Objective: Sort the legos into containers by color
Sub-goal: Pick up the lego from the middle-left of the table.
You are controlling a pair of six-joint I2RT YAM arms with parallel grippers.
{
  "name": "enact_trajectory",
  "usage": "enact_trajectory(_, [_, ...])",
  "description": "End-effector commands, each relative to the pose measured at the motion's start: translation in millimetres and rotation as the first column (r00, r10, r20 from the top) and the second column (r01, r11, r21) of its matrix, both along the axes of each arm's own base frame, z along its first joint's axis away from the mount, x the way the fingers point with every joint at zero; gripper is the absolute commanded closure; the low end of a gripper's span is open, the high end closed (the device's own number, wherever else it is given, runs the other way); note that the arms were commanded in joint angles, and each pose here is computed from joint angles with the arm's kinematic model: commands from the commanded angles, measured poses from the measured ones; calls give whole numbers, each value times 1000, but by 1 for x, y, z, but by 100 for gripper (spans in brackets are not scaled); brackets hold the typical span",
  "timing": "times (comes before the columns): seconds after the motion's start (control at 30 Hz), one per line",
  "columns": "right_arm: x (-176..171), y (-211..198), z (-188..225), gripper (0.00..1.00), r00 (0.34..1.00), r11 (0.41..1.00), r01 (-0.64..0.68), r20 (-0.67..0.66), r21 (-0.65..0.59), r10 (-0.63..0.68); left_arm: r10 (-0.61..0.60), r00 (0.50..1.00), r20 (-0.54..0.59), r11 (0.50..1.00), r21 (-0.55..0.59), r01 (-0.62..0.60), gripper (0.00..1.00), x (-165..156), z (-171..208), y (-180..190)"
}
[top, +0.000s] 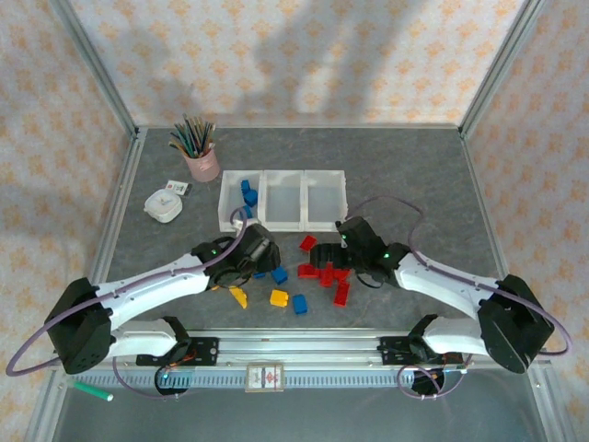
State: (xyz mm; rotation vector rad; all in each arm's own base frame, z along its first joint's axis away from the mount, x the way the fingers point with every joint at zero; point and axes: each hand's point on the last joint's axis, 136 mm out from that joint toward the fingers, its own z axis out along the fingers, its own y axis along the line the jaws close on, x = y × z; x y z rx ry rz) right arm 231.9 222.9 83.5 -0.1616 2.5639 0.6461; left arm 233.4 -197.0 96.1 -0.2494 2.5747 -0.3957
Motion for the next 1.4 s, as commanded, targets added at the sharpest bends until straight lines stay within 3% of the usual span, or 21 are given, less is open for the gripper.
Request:
enact_trajectory(0.0, [-3,-7,0,0,1000,1000,23,9,-8,-23,69,997,-23,993,-91,-71,38,-9,-4,-16])
enact_trajectory(0.53, [1,-27,-4,0,996,997,82,27,2,-82,33,997,-73,999,-38,-35,38,-6,-48,-44])
enact_trajectory(0.9, [2,-30,-9,0,996,996,88,20,1,-88,27,997,-67,996,84,-21,49,8,-67,-47])
enact_trajectory(1.37, [8,-22,13,0,997,997,66,44,25,-67,-11,1000,-1,998,56,11,70,12,-37,-48])
